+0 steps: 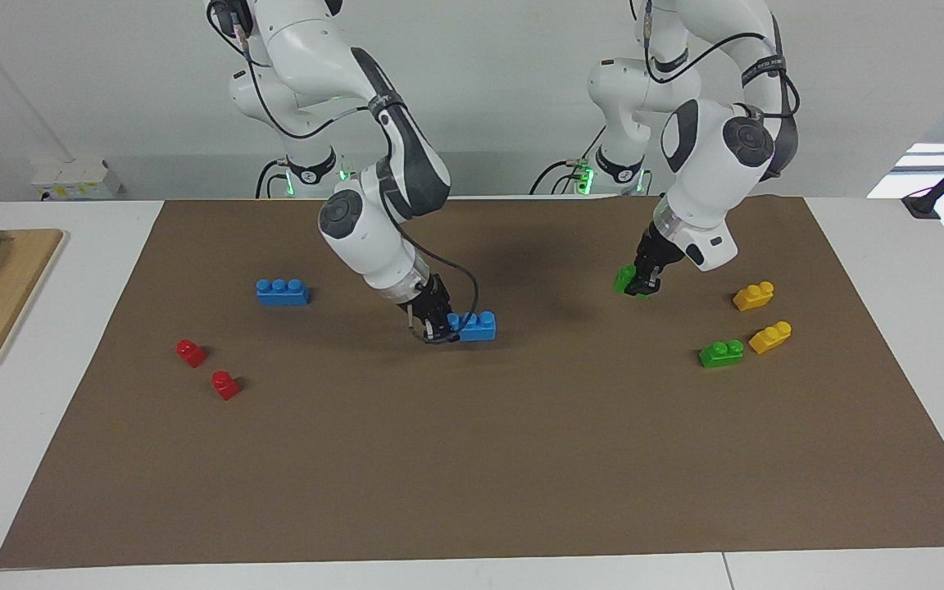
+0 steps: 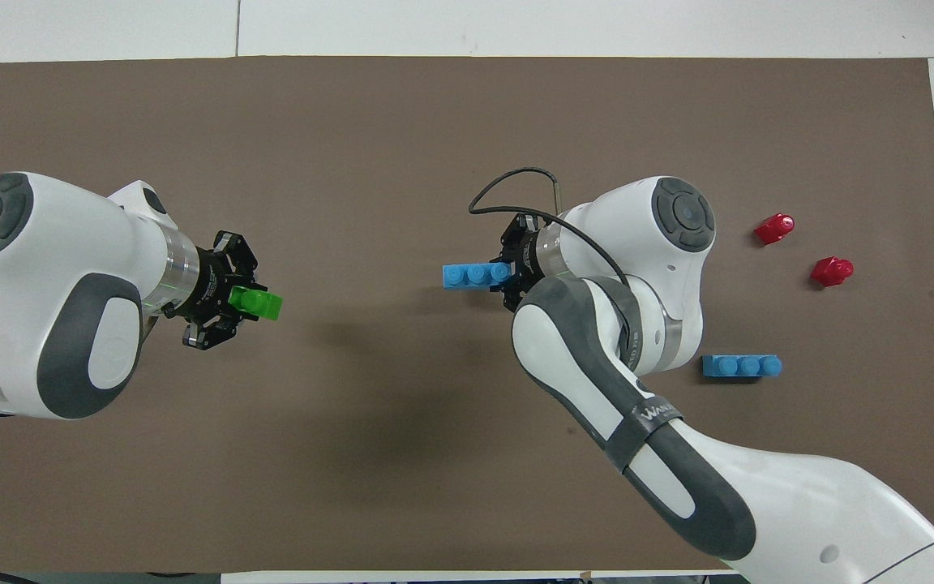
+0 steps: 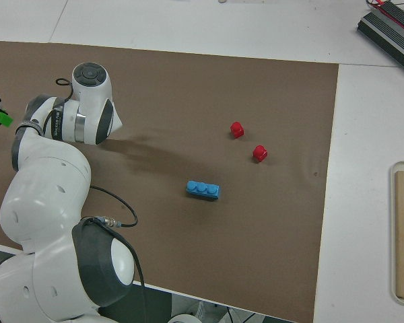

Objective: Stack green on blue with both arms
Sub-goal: 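Lift both bricks and carry them toward each other at the table center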

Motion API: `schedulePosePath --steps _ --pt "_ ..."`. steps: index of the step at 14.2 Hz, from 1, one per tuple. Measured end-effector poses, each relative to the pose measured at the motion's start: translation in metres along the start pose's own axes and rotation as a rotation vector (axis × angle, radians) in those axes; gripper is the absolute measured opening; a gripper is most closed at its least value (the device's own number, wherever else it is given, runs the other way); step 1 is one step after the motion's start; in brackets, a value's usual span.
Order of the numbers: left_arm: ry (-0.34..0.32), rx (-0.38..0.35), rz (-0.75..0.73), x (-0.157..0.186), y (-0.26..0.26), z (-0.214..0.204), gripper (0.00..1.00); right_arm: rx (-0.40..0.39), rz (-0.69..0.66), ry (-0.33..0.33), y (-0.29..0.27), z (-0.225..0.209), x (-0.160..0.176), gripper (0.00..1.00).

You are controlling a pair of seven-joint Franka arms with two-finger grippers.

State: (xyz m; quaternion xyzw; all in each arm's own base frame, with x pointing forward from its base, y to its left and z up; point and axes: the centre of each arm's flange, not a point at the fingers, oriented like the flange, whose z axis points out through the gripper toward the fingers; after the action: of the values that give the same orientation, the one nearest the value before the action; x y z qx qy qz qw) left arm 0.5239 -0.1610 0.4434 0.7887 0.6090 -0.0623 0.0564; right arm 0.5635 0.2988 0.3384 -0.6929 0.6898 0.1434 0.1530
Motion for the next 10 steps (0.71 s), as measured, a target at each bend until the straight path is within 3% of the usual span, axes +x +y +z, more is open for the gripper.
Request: schedulePosePath --steps 4,10 --pt "0.002 -0.036 -0.095 -0.052 0.002 0.004 0.35 0.02 0.017 -0.011 0.014 0.02 -0.004 0.34" --pt "0.042 -0.054 -0.217 -0.082 0.013 0.006 0.35 0.02 0.006 0.01 0.022 0.037 0.008 0.34"
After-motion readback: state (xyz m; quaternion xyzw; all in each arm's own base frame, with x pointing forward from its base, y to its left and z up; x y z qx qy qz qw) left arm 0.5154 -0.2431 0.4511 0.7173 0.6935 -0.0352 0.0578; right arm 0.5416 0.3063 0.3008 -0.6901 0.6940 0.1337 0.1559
